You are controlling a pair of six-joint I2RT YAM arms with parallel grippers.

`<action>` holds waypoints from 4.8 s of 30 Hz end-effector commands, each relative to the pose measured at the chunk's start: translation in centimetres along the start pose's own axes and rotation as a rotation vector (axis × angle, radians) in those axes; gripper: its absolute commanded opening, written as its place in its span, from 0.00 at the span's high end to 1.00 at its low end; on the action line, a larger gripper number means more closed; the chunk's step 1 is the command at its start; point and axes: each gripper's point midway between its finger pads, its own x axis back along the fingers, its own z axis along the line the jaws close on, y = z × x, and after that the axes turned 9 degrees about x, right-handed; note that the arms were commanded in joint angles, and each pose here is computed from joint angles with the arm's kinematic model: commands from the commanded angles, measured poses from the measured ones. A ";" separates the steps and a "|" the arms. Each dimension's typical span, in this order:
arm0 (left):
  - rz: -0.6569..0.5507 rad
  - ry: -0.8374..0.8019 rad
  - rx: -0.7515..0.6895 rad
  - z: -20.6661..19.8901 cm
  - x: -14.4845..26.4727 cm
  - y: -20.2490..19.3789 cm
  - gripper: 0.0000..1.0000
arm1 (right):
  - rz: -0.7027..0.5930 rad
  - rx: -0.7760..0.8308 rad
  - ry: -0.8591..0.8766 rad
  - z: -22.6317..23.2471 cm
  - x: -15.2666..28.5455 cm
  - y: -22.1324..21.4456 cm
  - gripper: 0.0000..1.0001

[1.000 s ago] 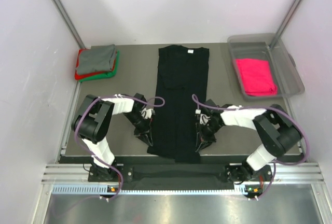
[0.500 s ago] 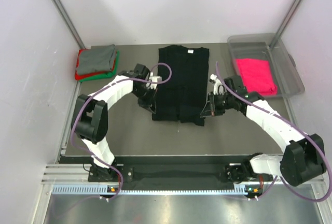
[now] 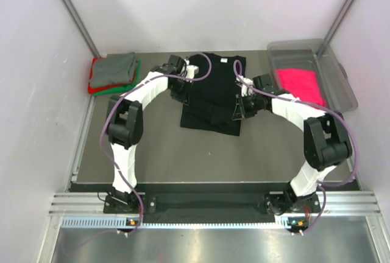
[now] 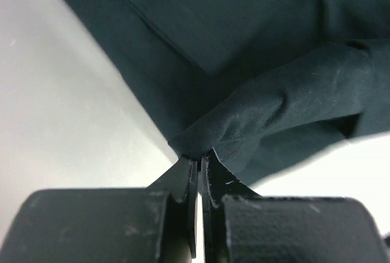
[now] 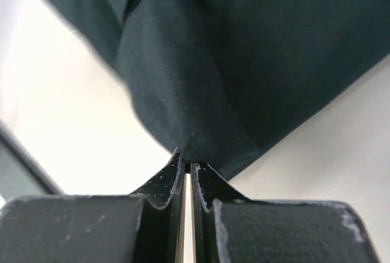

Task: Fold and stack the t-shirts
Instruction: Fold the tshirt

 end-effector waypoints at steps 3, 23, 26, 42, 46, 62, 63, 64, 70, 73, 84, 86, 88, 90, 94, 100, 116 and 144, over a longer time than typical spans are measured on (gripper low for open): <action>-0.058 0.038 -0.033 1.3 -1.7 2.2 1.00 | -0.163 0.090 -0.106 -4.4 0.1 5.3 1.00; -0.213 0.125 -0.025 2.6 -1.4 6.7 1.00 | -0.257 0.069 -0.170 -10.0 -1.8 9.7 1.00; -0.220 0.141 -0.018 2.9 -1.6 7.1 1.00 | -0.265 0.067 -0.176 -10.2 -2.0 9.8 1.00; -0.293 0.299 0.009 5.4 -0.6 9.9 0.66 | -0.343 0.093 -0.228 -9.6 1.3 11.4 0.54; -0.346 0.431 0.042 6.5 4.3 10.0 0.46 | -0.348 0.066 -0.211 -7.7 3.8 8.8 0.50; -0.010 -0.271 0.559 2.7 2.5 -4.5 0.28 | -0.123 -0.358 0.086 -4.3 0.3 -0.3 0.44; 0.012 -0.279 0.583 2.7 1.8 -4.9 0.29 | -0.127 -0.370 0.088 -4.4 0.4 -0.5 0.44; 0.018 -0.278 0.591 2.8 1.6 -5.0 0.30 | -0.116 -0.390 0.091 -4.3 0.2 -1.2 0.43; 0.080 -0.288 0.648 3.0 -0.6 -6.3 0.34 | -0.102 -0.460 0.105 -4.3 -0.6 -2.4 0.41; 0.096 -0.291 0.660 3.1 -1.3 -6.7 0.36 | -0.092 -0.487 0.120 -4.4 -1.4 -2.7 0.41; 0.163 -0.281 0.664 1.6 -3.7 -7.5 0.41 | -0.081 -0.520 0.165 -4.9 -2.8 -2.6 0.44; 0.165 -0.283 0.659 1.4 -3.9 -7.4 0.44 | -0.078 -0.523 0.165 -4.9 -2.9 -2.8 0.45; 0.170 -0.276 0.662 1.5 -4.2 -7.5 0.47 | -0.077 -0.520 0.157 -5.0 -3.0 -3.0 0.46; 0.170 -0.271 0.661 1.6 -4.3 -7.5 0.51 | -0.076 -0.521 0.162 -5.1 -3.2 -3.1 0.52; 0.169 -0.259 0.670 2.0 -4.8 -7.5 0.67 | -0.077 -0.540 0.153 -5.3 -3.6 -3.3 0.64; 0.133 -0.246 0.654 2.4 -4.8 -6.2 1.00 | -0.101 -0.530 0.152 -5.8 -3.5 -3.0 0.86; -0.162 -0.364 0.388 -3.1 8.1 0.0 1.00 | -0.220 -0.377 0.225 -0.6 6.9 1.3 1.00; -0.233 -0.427 0.268 -4.3 8.6 5.5 1.00 | -0.410 -0.194 0.081 -1.4 14.1 4.3 1.00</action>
